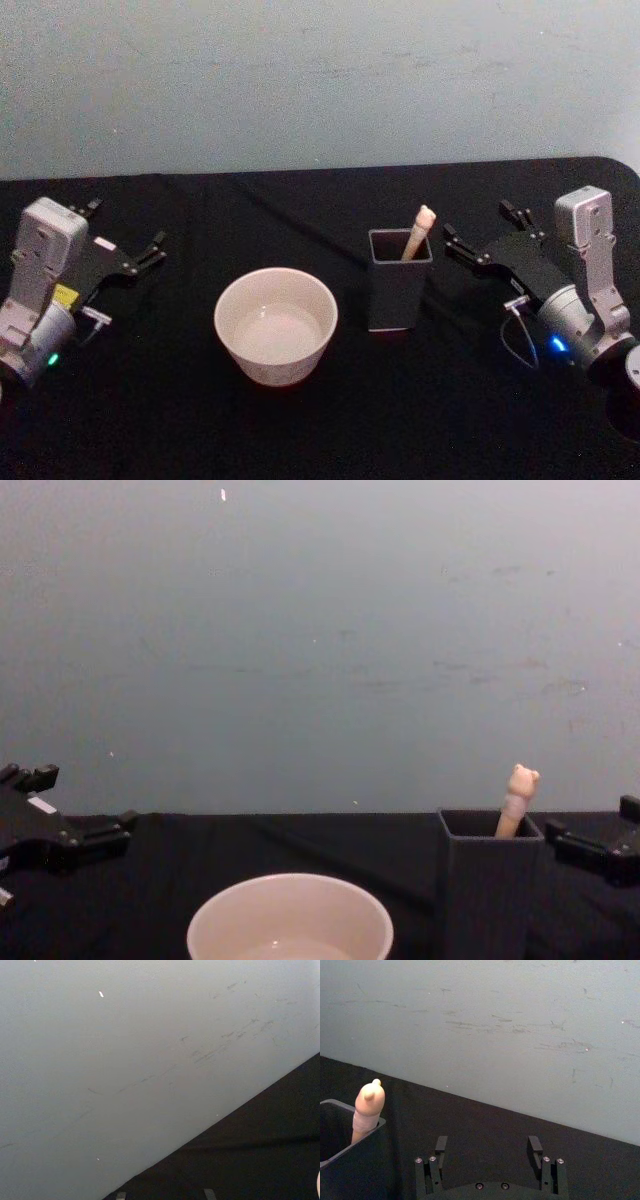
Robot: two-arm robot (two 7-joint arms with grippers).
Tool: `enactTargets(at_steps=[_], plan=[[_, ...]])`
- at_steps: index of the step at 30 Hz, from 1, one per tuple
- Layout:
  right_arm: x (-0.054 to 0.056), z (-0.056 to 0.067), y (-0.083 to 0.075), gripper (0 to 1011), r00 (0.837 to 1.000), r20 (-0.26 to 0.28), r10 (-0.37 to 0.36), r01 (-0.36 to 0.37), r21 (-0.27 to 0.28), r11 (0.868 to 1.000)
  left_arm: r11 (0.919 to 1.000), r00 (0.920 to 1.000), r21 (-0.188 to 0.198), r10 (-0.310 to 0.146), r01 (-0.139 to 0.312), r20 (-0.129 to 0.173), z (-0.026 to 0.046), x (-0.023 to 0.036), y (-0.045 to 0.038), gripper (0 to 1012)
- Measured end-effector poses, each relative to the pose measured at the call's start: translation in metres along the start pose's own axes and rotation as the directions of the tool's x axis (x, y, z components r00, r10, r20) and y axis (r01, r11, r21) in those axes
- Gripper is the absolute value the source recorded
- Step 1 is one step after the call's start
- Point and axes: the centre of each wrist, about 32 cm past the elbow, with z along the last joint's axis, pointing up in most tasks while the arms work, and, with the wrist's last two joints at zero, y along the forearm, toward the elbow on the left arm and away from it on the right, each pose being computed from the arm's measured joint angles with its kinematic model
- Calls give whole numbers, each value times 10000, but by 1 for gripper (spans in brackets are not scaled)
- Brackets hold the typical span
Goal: Pick up the stirring spoon with one hand, stir inside the cup, then place it back in its original position.
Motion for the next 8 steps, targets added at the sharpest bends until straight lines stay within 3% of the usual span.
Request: enactTargets(at_steps=[8], plan=[[0,0,0,1000,10000,0,0,0,0,10000,10000,10000,0,0,0,0,0,0,0,1001]])
